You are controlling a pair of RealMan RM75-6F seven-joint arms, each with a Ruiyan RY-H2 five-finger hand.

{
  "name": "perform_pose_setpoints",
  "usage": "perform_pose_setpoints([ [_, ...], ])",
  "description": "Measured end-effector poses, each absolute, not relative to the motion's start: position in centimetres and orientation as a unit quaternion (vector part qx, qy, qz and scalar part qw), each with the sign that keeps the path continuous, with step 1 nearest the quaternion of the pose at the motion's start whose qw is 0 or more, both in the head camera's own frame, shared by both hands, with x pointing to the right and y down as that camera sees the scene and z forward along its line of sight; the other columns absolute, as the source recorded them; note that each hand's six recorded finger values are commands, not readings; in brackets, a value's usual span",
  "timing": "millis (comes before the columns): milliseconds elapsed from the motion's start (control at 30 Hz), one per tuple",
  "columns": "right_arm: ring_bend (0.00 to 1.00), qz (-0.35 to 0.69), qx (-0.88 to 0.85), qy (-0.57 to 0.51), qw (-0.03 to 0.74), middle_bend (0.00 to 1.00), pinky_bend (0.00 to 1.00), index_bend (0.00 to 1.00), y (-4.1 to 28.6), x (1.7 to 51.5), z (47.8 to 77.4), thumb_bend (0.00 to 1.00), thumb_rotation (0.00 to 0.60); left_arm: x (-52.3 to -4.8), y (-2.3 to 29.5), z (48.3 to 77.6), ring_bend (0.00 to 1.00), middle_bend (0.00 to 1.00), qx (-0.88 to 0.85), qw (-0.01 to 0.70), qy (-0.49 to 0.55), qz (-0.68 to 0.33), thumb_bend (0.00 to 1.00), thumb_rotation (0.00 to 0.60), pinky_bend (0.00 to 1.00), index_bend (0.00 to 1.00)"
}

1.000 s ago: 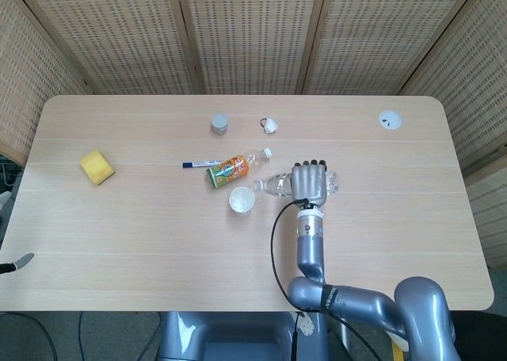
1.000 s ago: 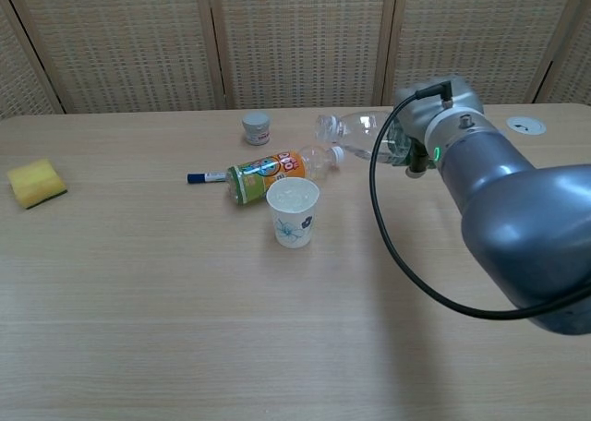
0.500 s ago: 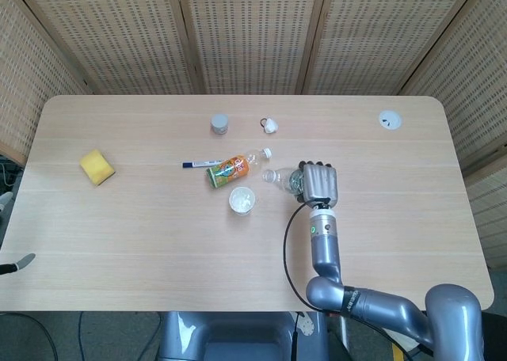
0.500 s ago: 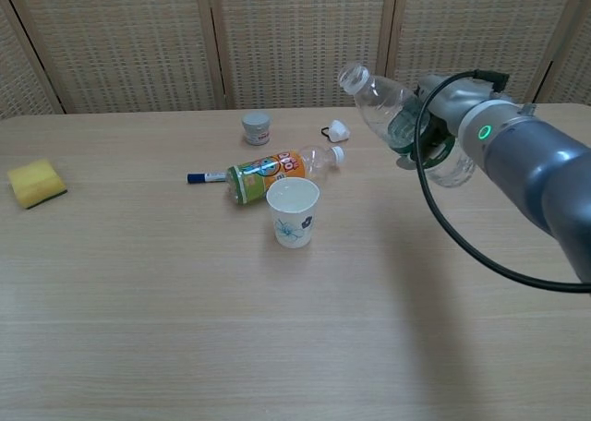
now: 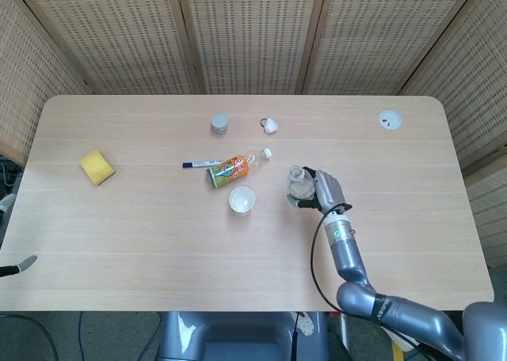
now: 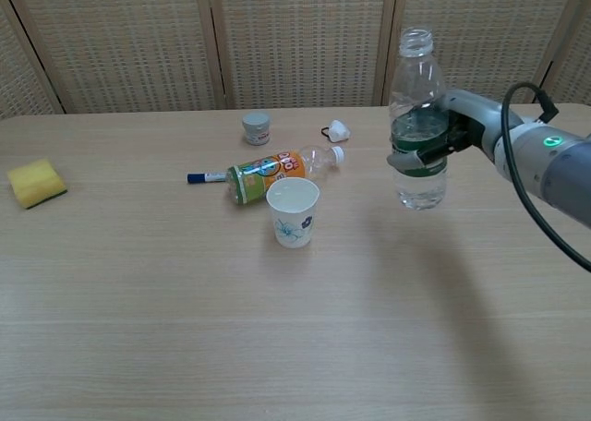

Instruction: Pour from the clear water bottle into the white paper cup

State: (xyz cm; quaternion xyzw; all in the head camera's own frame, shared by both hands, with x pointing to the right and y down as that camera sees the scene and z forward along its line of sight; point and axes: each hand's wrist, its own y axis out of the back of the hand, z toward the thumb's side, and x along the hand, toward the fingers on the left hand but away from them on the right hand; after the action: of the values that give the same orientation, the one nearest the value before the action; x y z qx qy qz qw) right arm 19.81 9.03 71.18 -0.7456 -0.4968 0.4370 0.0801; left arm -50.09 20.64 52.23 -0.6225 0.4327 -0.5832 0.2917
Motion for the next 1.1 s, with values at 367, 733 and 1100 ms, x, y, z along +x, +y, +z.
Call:
perform_pose_setpoints([
  [367,0.63,0.403,-0.763,-0.502,0.055,0.68,0.41,0.58,11.5,22.4,74.6,0.69,0.600,-50.0,20.7,52.6,0.00,0.00,-0.621,0.292,0.427,-0.588,0.04,0.600,0.00,0.00],
  [733,0.34,0.398,-0.772,-0.493,0.048,0.46,0.26,0.55,13.2,22.7,76.7,0.18,0.600,-49.9,20.7,52.9,0.00,0.00,-0.621,0.293,0.425,-0.590,0.04,0.600,0.00,0.00],
  [1100,0.04,0.408,-0.788,-0.461,0.022,0.14,0.12,0.15,14.0,23.0,77.8,0.00,0.600,-49.8,20.7,53.0,0.00,0.00,-0.620,0.294,0.423,-0.592,0.04,0.600,0.00,0.00],
])
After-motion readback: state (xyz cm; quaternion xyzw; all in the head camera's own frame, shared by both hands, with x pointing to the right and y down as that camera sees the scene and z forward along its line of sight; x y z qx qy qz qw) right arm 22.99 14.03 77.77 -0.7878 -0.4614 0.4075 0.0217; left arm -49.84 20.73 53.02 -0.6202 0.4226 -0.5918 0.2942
